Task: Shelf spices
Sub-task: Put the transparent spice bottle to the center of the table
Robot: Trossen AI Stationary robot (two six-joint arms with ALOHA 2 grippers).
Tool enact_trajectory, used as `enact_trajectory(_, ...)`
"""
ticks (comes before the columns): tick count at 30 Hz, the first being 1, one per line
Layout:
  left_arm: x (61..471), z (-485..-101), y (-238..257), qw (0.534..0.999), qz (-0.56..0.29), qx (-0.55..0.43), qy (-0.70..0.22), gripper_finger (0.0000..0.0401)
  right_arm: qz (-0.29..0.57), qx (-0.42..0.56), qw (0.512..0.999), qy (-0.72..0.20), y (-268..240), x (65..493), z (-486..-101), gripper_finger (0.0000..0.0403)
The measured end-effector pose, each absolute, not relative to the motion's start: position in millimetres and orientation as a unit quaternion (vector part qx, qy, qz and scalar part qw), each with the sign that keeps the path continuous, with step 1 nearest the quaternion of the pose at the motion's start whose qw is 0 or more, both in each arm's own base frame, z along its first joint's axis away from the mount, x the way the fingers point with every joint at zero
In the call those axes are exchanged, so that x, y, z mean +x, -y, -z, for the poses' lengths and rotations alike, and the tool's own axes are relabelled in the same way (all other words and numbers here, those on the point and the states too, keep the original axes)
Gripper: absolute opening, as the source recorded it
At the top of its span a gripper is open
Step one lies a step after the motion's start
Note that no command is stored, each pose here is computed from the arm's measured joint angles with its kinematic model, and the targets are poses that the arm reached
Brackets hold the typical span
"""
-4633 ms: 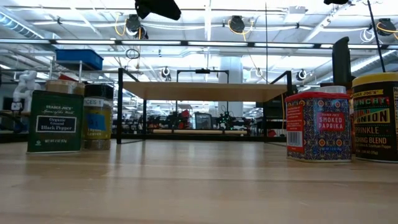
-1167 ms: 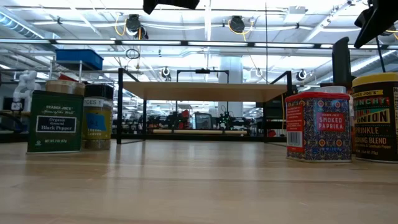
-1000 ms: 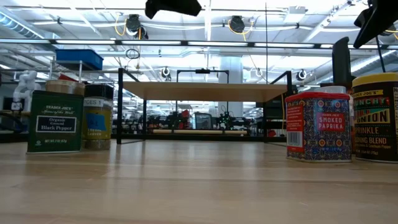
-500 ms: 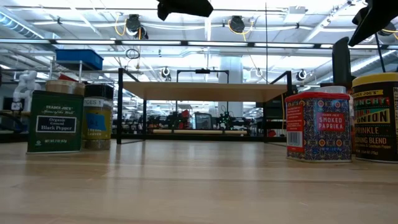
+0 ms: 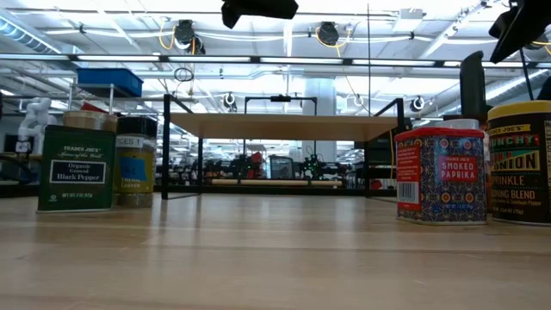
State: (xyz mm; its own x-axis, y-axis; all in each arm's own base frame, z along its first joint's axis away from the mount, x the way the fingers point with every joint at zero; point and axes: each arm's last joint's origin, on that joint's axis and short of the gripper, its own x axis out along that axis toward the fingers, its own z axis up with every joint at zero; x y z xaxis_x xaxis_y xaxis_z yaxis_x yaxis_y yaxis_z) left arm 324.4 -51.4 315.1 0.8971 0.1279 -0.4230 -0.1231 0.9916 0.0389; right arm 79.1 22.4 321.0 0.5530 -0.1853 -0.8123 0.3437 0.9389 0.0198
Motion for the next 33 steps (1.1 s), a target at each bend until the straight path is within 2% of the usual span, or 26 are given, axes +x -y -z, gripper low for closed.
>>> enact_trajectory(4, 324, -315, 52, 0.974, -0.061, 0.008, -0.218, 0.0061, 0.128, 0.11, 0.872, -0.46, -27, 84, -320, 0.0158)
enact_trajectory(11, 324, -314, 51, 0.973, -0.061, 0.01, -0.222, 0.0061, 0.125, 0.098, 0.856, -0.492, -34, 100, -315, 0.0223)
enact_trajectory(15, 323, -313, 52, 0.972, -0.06, 0.009, -0.227, 0.0061, 0.126, 0.091, 0.848, -0.506, -38, 108, -311, 0.0245)
enact_trajectory(33, 321, -313, 64, 0.973, -0.042, 0.012, -0.227, 0.0061, 0.122, 0.056, 0.817, -0.561, -50, 147, -292, 0.0249)
